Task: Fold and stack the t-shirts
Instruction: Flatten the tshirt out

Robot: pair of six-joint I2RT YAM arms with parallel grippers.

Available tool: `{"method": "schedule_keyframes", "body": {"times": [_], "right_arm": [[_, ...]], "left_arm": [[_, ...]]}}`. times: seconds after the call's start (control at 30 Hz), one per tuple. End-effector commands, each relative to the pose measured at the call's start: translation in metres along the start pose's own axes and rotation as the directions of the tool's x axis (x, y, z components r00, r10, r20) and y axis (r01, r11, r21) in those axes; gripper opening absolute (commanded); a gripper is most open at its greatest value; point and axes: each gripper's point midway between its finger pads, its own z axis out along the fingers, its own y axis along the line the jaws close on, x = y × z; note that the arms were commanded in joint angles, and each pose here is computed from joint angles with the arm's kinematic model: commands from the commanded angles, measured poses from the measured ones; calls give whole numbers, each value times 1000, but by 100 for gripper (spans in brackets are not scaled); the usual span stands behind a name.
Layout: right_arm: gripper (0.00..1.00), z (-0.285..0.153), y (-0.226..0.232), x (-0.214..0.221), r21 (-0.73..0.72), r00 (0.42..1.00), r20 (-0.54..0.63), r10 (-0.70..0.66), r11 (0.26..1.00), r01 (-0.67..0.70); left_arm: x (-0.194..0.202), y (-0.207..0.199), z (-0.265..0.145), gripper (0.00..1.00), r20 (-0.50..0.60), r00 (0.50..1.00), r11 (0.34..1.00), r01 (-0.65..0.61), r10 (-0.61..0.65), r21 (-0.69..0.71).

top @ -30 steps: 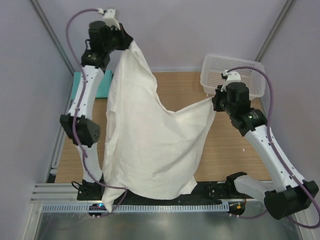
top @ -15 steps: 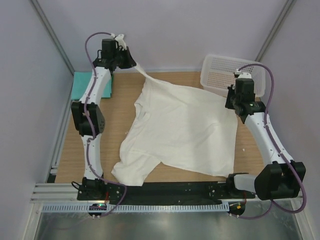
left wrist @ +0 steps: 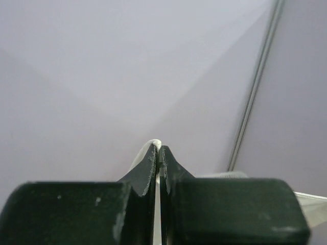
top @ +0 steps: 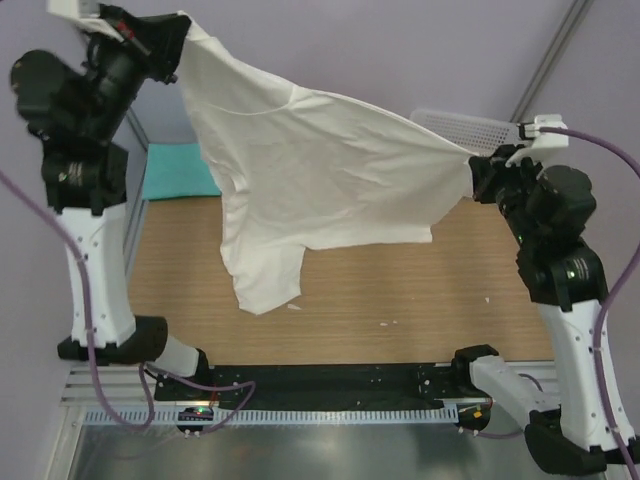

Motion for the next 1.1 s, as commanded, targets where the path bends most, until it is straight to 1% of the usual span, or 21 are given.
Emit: {"method": "schedule_keyframes", "body": {"times": [0.0,0.03,0.1,0.13,0.17,0.2,0.23,0.3,0.33,0.4,0.43,0.47,0.5,0.57,0.6,0.63,0.67,0.77,0.87,0.93,1.07], "right_arm": [[1,-61,-3,-57,21,978,200,-55,998,51],[1,-76,-7,-70,40,966,253,-47,998,38],[1,-103,-12,-92,73,938,335,-92,995,72],[1,-131,-14,-114,81,905,414,-94,995,67],[1,-144,-20,-124,119,889,441,-123,990,78],[1,-155,-24,-133,141,874,468,-133,987,75],[1,-172,-29,-150,168,840,525,-140,984,59],[1,-181,-41,-162,244,812,554,-184,968,54],[1,-186,-45,-172,264,788,586,-189,964,35],[1,-182,-44,-183,269,779,595,-198,962,39],[1,-189,-42,-196,260,756,625,-194,965,33],[1,-185,-39,-201,252,753,629,-195,967,40],[1,-192,-34,-211,233,733,652,-195,971,51],[1,-193,-31,-219,224,719,666,-200,973,63],[1,-188,-29,-219,220,718,665,-205,973,73],[1,-189,-26,-223,211,701,683,-205,974,79],[1,-182,-24,-223,209,703,680,-209,974,87],[1,-153,-14,-221,186,710,667,-224,974,132],[1,-124,-9,-218,190,712,656,-250,968,164],[1,-109,-7,-217,196,718,644,-265,964,181],[1,-104,-3,-223,192,698,659,-278,960,201]], "left_arm": [[-102,-58,-71,0,256,954,985,-168,153,38],[-109,-64,-81,0,255,952,983,-181,167,32],[-133,-80,-104,0,299,931,973,-228,209,27],[-152,-91,-123,0,340,908,964,-264,244,13],[-163,-96,-133,0,363,894,959,-282,264,-1],[-181,-107,-150,0,411,865,951,-309,288,-16],[-188,-102,-154,0,424,850,947,-316,312,-64],[-197,-96,-155,0,444,833,943,-314,330,-112],[-205,-93,-158,0,465,817,940,-309,339,-143],[-208,-93,-156,0,477,811,941,-306,337,-146],[-210,-95,-159,0,484,808,941,-306,336,-143],[-211,-98,-161,0,488,806,941,-310,336,-137],[-219,-105,-172,0,510,789,938,-319,343,-137],[-222,-112,-181,0,522,785,940,-320,334,-120],[-229,-117,-190,0,541,763,931,-343,353,-125],[-230,-120,-192,0,552,763,935,-338,337,-104],[-233,-120,-194,0,560,756,934,-339,340,-110],[-234,-113,-184,0,566,750,936,-326,343,-135],[-225,-107,-161,0,550,762,936,-330,342,-125],[-212,-101,-139,0,521,784,938,-328,337,-113],[-198,-93,-121,0,485,807,940,-324,336,-112]]}}
